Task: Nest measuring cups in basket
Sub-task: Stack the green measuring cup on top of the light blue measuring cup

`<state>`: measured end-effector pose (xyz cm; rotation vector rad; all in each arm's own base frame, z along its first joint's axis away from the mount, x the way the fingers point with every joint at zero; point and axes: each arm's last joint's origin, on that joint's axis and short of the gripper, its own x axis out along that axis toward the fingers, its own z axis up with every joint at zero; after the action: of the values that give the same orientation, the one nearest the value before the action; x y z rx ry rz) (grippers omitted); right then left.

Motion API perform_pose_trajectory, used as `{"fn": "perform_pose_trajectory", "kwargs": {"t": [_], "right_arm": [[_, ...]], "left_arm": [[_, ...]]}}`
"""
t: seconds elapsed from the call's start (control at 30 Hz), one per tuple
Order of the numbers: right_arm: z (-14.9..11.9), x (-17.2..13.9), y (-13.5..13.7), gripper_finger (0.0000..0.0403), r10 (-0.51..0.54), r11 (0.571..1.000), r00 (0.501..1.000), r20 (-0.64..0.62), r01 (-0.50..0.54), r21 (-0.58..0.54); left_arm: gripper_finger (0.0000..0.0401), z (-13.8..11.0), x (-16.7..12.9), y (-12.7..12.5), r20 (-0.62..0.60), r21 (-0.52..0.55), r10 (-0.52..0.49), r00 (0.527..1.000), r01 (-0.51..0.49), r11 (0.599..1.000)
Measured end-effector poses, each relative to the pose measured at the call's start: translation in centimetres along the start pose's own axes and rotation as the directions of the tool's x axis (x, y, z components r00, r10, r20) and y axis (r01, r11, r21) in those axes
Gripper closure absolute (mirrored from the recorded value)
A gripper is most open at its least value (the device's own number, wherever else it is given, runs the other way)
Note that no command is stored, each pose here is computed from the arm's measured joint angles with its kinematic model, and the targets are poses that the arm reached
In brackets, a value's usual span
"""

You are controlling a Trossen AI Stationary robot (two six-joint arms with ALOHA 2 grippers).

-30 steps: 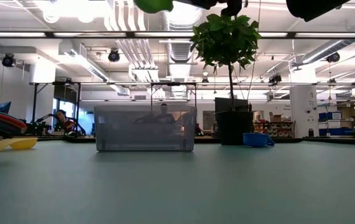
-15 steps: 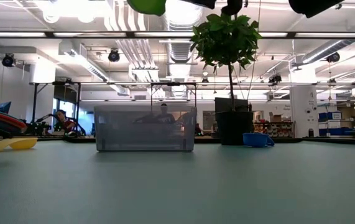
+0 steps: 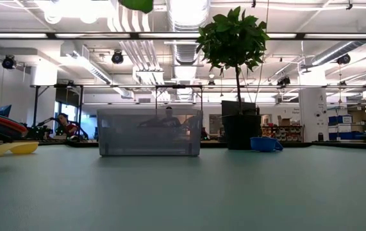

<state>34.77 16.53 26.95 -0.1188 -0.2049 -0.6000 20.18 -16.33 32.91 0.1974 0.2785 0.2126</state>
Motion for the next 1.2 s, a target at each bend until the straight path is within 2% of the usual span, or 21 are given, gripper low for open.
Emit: {"fn": "perform_pose_trajectory", "kwargs": {"t": [0.1,0.2,0.33,0.47,0.57,0.63,0.77,0.87,1.03,1.2], "right_arm": [[0.8,-0.2,-0.4,0.0223,-0.026,0.999,0.999,-0.028,0.025,-0.026],[1.5,-0.2,-0.8,0.0223,-0.043,0.997,0.998,-0.054,0.039,-0.06],[2.4,-0.2,-1.4,0.0223,-0.038,0.997,0.996,-0.077,0.032,-0.075],[3.0,-0.2,-1.8,0.0223,-0.033,0.995,0.995,-0.094,0.024,-0.094],[3.4,-0.2,-2.2,0.0223,-0.029,0.995,0.994,-0.102,0.019,-0.101],[3.5,-0.3,-2.3,0.0223,-0.029,0.994,0.994,-0.106,0.018,-0.108],[3.5,-0.3,-2.3,0.0227,-0.027,0.993,0.994,-0.108,0.014,-0.119],[3.5,-0.1,-2.4,0.0231,-0.032,0.991,0.994,-0.108,0.018,-0.131],[3.5,-0.1,-2.5,0.0239,-0.035,0.989,0.994,-0.107,0.019,-0.145],[4.1,0.2,-3.0,0.0245,-0.043,0.988,0.994,-0.098,0.028,-0.152]], "left_arm": [[0.0401,0.7,-0.6,0.5,-0.112,-0.077,-0.123,0.986,0.115,0.99],[0.0401,1.4,-1.6,1.2,-0.238,-0.191,-0.24,0.941,0.197,0.962],[0.0401,1.8,-2.9,2.4,-0.397,-0.296,-0.308,0.865,0.197,0.935],[0.0401,1.4,-3.7,3.2,-0.486,-0.36,-0.344,0.803,0.174,0.916],[0.0401,0.4,-4.2,3.7,-0.511,-0.414,-0.402,0.76,0.193,0.89],[0.0401,-0.4,-4.5,3.9,-0.506,-0.463,-0.473,0.722,0.236,0.855],[0.0401,-1.7,-5.3,4.5,-0.408,-0.581,-0.657,0.634,0.374,0.723],[0.0401,-3.0,-5.8,5.0,-0.329,-0.645,-0.74,0.587,0.433,0.63],[0.0401,-5.8,-5.6,5.6,-0.272,-0.731,-0.751,0.601,0.379,0.568],[0.0401,-8.7,-5.3,5.7,-0.305,-0.775,-0.739,0.601,0.294,0.559]]}}
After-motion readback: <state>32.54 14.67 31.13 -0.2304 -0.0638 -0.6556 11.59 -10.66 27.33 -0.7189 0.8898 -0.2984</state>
